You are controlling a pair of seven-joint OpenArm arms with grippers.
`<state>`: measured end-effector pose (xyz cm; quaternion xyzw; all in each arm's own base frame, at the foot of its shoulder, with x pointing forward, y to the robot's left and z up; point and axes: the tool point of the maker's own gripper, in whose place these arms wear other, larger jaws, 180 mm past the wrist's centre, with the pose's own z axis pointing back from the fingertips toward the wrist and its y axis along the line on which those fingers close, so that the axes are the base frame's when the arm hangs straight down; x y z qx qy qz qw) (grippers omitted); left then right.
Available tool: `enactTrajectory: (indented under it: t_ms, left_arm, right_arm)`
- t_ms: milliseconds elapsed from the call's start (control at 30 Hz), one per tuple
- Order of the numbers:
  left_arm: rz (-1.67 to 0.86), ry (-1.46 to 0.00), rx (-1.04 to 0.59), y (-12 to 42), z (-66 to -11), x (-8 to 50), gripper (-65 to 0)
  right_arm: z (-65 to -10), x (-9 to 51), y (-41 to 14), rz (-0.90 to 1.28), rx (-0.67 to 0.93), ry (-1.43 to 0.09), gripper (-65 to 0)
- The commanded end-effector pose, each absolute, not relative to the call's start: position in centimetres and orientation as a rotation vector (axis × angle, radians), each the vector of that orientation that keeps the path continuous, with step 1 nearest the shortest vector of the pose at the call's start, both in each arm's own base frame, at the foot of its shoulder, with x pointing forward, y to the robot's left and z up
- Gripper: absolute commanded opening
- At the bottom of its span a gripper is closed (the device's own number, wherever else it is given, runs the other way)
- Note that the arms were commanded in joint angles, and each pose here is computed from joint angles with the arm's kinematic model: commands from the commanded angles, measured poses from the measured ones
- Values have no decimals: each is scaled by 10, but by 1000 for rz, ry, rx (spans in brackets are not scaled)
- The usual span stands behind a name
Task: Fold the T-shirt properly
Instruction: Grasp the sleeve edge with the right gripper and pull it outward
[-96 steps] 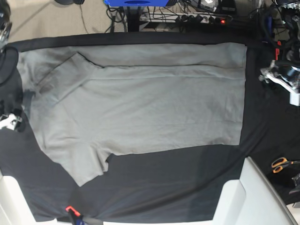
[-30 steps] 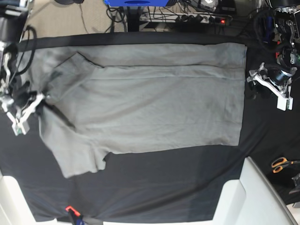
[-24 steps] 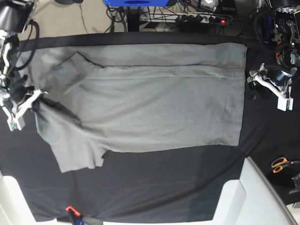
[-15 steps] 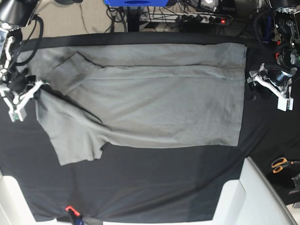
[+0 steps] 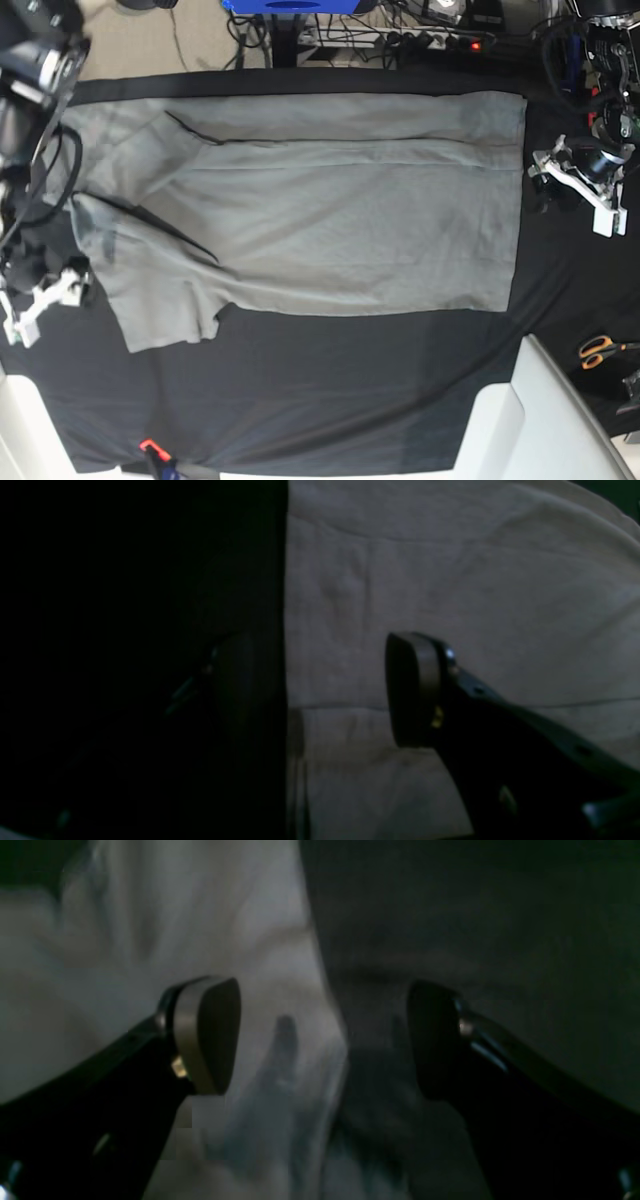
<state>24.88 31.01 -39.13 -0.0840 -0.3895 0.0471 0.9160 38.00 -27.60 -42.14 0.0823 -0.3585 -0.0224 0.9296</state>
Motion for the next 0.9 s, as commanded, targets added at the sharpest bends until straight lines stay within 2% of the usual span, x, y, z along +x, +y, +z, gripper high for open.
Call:
enactTrajectory:
  t_ms: [0,267,400,600,633,767,867]
  left_arm:
    - [87,-850,-169,315,-378,257,-245]
    - [85,-848,-166,316,-377,257,-245]
    - [87,-850,-167,316,-377,257,-245]
    - [88,-850,-166,316,-377,257,-245]
    - [88,-850,-166,316,-377,257,-245]
    - [89,-852,-165,316,-377,257,-245]
    - [89,-853,-165,316,-376,258,-245]
  right_arm:
    - [-412,395,-286,-67,174,-780,-168]
    - [-456,412,-268,-98,272,-727,-167]
    - [-469,409,-270,-138,231,-701,-164]
    - [-480,405,-247,-75,234,-665,-171]
    - [-481,405,-245,-72,236,-662,-183]
    - [-484,405,-230,-65,259,-653,-303]
    - [-485,406,-224,-63,269,-652,-321]
